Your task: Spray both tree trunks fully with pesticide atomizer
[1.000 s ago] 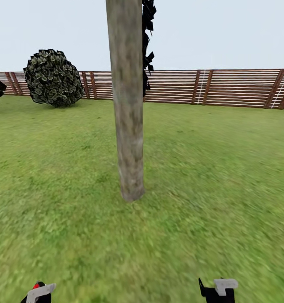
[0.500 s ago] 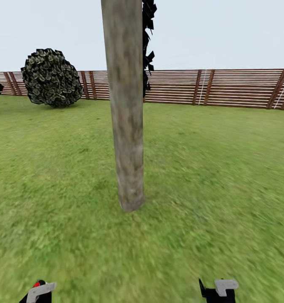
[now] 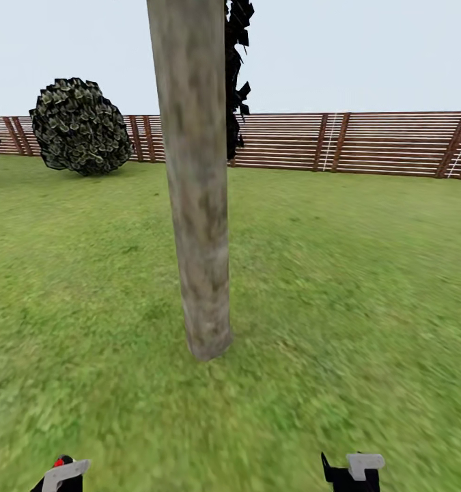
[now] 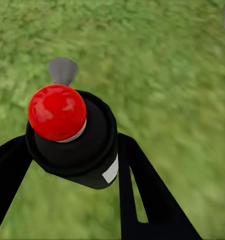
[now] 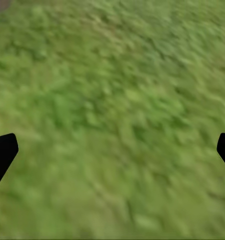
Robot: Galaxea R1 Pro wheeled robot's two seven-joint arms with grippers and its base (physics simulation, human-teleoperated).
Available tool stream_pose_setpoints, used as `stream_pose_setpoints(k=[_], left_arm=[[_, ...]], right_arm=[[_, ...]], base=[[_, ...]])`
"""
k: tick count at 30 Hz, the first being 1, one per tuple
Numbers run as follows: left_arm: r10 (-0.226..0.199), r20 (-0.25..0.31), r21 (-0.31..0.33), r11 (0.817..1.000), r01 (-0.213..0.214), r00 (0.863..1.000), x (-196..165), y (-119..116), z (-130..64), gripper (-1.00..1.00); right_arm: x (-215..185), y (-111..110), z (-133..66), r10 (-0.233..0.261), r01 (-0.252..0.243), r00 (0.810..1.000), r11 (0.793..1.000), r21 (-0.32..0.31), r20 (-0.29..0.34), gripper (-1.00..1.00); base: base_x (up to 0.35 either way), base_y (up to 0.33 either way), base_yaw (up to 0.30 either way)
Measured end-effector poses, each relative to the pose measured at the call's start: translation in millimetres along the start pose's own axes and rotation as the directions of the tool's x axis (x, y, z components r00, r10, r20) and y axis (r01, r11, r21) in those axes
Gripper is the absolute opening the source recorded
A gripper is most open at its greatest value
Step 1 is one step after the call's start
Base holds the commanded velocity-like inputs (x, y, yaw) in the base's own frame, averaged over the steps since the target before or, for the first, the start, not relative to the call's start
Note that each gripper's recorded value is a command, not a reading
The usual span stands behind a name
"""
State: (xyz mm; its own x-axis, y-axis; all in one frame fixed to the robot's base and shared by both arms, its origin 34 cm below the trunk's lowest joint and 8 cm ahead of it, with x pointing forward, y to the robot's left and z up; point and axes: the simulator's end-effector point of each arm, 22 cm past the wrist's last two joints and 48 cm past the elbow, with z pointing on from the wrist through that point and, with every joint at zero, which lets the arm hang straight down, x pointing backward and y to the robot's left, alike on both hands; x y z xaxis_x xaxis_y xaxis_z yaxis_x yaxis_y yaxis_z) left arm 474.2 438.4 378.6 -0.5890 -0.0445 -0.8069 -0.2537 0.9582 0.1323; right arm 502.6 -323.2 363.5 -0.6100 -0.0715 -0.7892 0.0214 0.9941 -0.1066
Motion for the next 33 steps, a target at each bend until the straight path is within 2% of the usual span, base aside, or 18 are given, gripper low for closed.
stream_pose_setpoints(k=[5, 10, 11, 12, 13, 16, 21, 22, 25, 26, 27, 29, 30, 32, 33], left_arm=[[0.000, 0.001, -0.013, 1.000, 0.000, 1.000, 0.2, 4.0, -0.4, -1.00], [0.002, -0.003, -0.026, 1.000, -0.002, 1.000, 2.8, 7.2, -2.1, -1.00], [0.002, -0.004, -0.029, 1.000, -0.002, 1.000, 3.2, 7.7, -2.3, -1.00], [0.001, -0.001, -0.036, 0.999, -0.001, 1.000, 2.3, 9.4, -2.2, -1.00], [0.003, 0.000, -0.035, 0.999, -0.003, 1.000, 2.2, 9.2, -2.1, -1.00], [0.025, -0.003, -0.007, 1.000, -0.025, 1.000, 1.2, -3.6, -0.4, -1.00], [0.116, -0.005, 0.066, 0.991, -0.116, 0.993, -0.1, -15.9, 1.9, -1.00], [0.165, -0.002, 0.153, 0.975, -0.162, 0.986, -0.9, -29.0, 2.4, -1.00], [0.214, 0.026, 0.302, 0.929, -0.211, 0.977, -13.7, -54.8, 4.9, -1.00], [0.222, 0.034, 0.327, 0.919, -0.221, 0.975, -18.4, -59.7, 6.4, -1.00], [0.247, 0.050, 0.396, 0.884, -0.247, 0.968, -31.0, -73.0, 10.4, -1.00], [0.285, 0.050, 0.483, 0.832, -0.272, 0.957, -42.9, -87.1, 14.0, -1.00], [0.295, 0.047, 0.506, 0.816, -0.278, 0.954, -44.6, -91.0, 14.1, -1.00], [0.334, 0.042, 0.592, 0.751, -0.293, 0.942, -53.0, -108.1, 13.0, -1.00], [0.360, 0.049, 0.633, 0.710, -0.308, 0.932, -58.5, -117.3, 11.7, -1.00]], right_arm=[[-2.0, 0.6, 0.6, 0.005, -0.005, 1.000, 1.000, 0.002, 0.004, 1.00], [-4.3, -1.1, 0.9, 0.007, -0.007, 1.000, 1.000, 0.005, 0.009, 1.00], [-6.7, -2.8, 1.5, 0.006, -0.006, 1.000, 1.000, 0.007, 0.015, 1.00], [-21.5, -2.0, 5.0, 0.004, -0.004, 0.999, 1.000, 0.005, 0.047, 1.00], [-21.0, -1.4, 4.9, 0.004, -0.004, 0.999, 1.000, 0.004, 0.046, 1.00], [-21.9, -0.1, 5.4, 0.001, -0.001, 0.999, 1.000, 0.000, 0.047, 1.00], [-24.1, 1.4, 5.9, -0.046, 0.047, 0.998, 0.999, -0.021, 0.052, 1.00], [-26.4, 8.5, 6.8, -0.114, 0.118, 0.992, 0.992, -0.053, 0.059, 1.00], [-36.3, 24.8, 11.1, -0.247, 0.256, 0.965, 0.960, -0.109, 0.090, 1.00], [-39.8, 28.5, 12.5, -0.270, 0.281, 0.958, 0.952, -0.118, 0.099, 1.00], [-52.3, 39.6, 17.3, -0.329, 0.346, 0.935, 0.927, -0.142, 0.130, 1.00], [-67.9, 62.6, 22.6, -0.388, 0.417, 0.905, 0.888, -0.193, 0.174, 1.00], [-71.1, 71.5, 23.2, -0.397, 0.432, 0.899, 0.876, -0.214, 0.185, 1.00], [-79.0, 110.3, 21.9, -0.417, 0.471, 0.881, 0.820, -0.324, 0.224, 1.00], [-80.6, 127.8, 19.8, -0.426, 0.486, 0.874, 0.784, -0.386, 0.235, 1.00]], base=[[0.049, -0.002, 0.000], [0.288, -0.041, 0.000], [0.233, -0.127, 0.000], [0.156, -0.081, 0.000], [0.026, -0.014, 0.000], [0.011, -0.006, 0.000], [0.001, -0.001, 0.000], [0.000, 0.000, 0.000], [0.000, 0.000, 0.000], [0.000, 0.000, 0.000], [0.000, 0.000, 0.000], [0.000, 0.000, 0.000], [0.000, 0.000, 0.000], [0.000, 0.000, 0.000], [0.000, 0.000, 0.000]])
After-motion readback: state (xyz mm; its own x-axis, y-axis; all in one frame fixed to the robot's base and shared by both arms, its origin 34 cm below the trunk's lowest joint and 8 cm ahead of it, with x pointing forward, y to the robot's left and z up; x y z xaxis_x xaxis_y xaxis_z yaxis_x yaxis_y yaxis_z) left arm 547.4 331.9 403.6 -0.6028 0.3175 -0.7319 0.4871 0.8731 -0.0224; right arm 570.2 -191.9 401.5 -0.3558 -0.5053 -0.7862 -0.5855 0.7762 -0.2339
